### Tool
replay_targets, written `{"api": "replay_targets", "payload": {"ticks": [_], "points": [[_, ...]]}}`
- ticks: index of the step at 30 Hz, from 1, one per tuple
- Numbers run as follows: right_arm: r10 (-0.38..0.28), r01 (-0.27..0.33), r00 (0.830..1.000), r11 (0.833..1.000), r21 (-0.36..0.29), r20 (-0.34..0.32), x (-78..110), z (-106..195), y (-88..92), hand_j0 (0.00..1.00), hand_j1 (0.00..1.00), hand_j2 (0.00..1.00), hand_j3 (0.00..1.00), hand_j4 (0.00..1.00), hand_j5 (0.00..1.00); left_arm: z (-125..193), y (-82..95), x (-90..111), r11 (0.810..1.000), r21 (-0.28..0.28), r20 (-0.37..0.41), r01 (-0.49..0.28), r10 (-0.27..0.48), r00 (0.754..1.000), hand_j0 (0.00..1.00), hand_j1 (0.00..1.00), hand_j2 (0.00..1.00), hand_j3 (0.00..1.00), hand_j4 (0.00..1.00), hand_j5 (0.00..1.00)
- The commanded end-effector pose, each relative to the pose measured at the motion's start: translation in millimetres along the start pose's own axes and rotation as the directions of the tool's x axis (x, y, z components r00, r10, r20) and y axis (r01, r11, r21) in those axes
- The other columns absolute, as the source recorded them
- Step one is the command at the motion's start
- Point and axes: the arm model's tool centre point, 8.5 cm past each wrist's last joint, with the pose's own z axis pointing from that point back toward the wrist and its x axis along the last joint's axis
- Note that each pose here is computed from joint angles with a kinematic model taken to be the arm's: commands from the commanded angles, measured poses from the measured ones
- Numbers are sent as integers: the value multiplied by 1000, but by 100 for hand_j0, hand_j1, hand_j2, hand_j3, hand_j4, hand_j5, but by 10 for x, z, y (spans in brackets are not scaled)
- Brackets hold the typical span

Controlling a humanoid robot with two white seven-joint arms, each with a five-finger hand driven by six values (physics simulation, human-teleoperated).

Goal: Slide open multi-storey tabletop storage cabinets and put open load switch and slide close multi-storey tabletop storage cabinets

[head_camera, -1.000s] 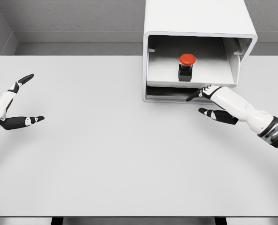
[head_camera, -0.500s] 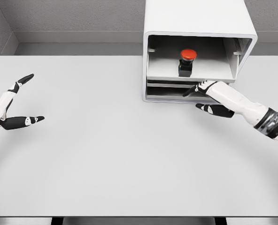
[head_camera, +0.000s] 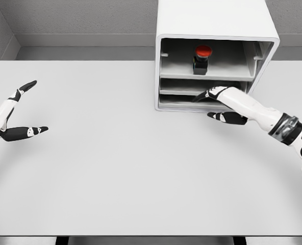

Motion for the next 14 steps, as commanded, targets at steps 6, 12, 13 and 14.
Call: {"api": "replay_targets", "payload": {"ticks": [6,12,13,14], "points": [[-13,13,1000,1000,-11,-5,-11,71,-7,69,69,69,69,69,69,12,-4,-8,1000,1,-3,-5,5,1000,100,100,100,100,100,100],[-11,10,998,1000,-20,-56,-112,465,-155,69,69,69,69,69,69,30,-24,-19,1000,-9,-11,-1,1,1000,100,100,100,100,100,100],[-7,5,998,1000,-26,-65,-105,595,-213,69,69,69,69,69,69,36,-21,-19,1000,-8,-12,0,0,1000,100,100,100,100,100,100],[-15,13,997,999,-32,-75,-112,683,-218,70,70,70,70,70,70,34,-25,-18,1000,-9,-11,-1,1,1000,100,100,100,100,100,100]]}}
